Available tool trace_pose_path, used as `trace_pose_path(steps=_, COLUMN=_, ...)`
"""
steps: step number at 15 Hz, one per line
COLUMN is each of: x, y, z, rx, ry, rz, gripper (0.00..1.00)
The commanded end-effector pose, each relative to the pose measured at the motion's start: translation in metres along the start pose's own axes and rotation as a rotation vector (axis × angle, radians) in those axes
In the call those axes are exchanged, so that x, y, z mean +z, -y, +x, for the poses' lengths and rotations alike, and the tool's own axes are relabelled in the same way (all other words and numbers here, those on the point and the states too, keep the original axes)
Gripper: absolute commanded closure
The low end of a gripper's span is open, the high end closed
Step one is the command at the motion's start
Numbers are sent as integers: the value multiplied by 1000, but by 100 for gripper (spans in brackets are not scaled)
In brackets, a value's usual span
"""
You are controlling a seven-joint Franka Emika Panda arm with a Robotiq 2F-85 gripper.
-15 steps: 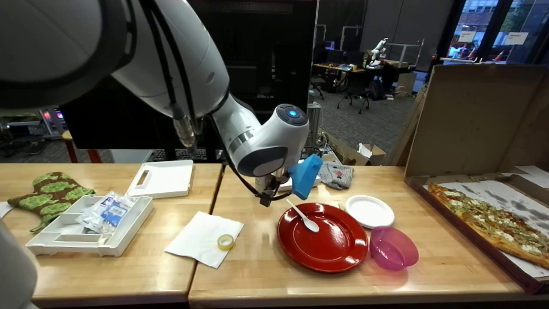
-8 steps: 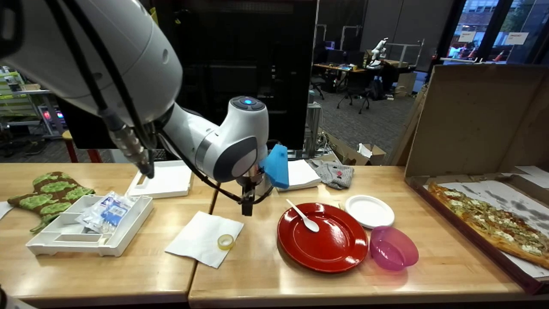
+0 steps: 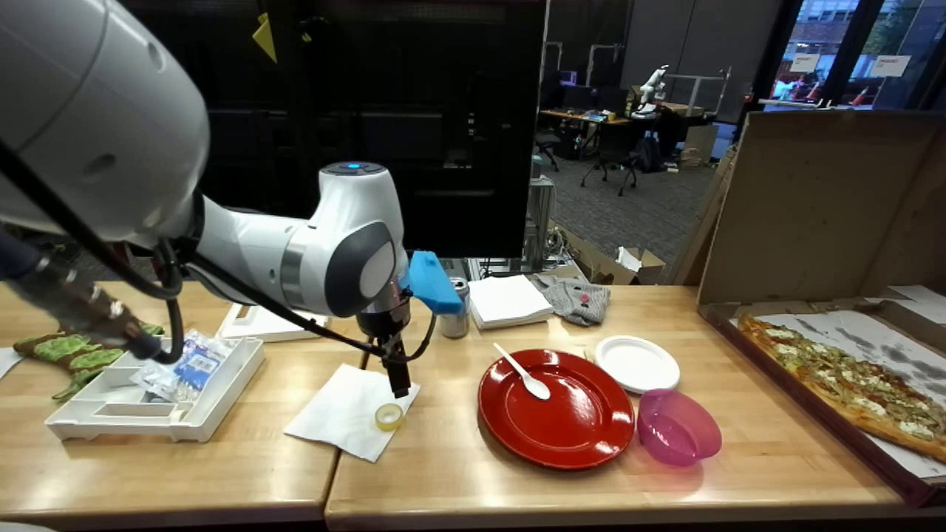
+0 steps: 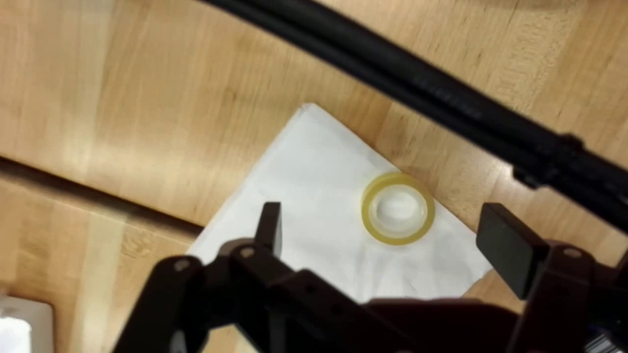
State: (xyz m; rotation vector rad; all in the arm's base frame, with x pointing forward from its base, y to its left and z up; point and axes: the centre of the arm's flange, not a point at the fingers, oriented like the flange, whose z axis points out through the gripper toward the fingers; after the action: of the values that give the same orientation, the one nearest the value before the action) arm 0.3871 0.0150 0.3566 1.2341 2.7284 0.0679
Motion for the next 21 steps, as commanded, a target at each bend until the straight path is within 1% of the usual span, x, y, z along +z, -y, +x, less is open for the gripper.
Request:
trace_pose_path(steps=1, x=1, y=5, z=28, rx=-175, ry=32, rz=29, gripper=0)
trace_pose_path(steps=4, x=13, y=1, z=37, rx=-296, ry=31, rz=59, gripper=0)
trace_pose_path(steps=8, x=24, y=-5, z=31, rx=-392, ry=2, rz=74, gripper=0)
trace_pose_path(steps=16, x=53, y=1, z=24, rx=-459, ry=-79, rz=116, gripper=0)
trace_pose_path(steps=21, x=66, y=2, z=26, rx=-482, ry=-121, rz=117, gripper=0)
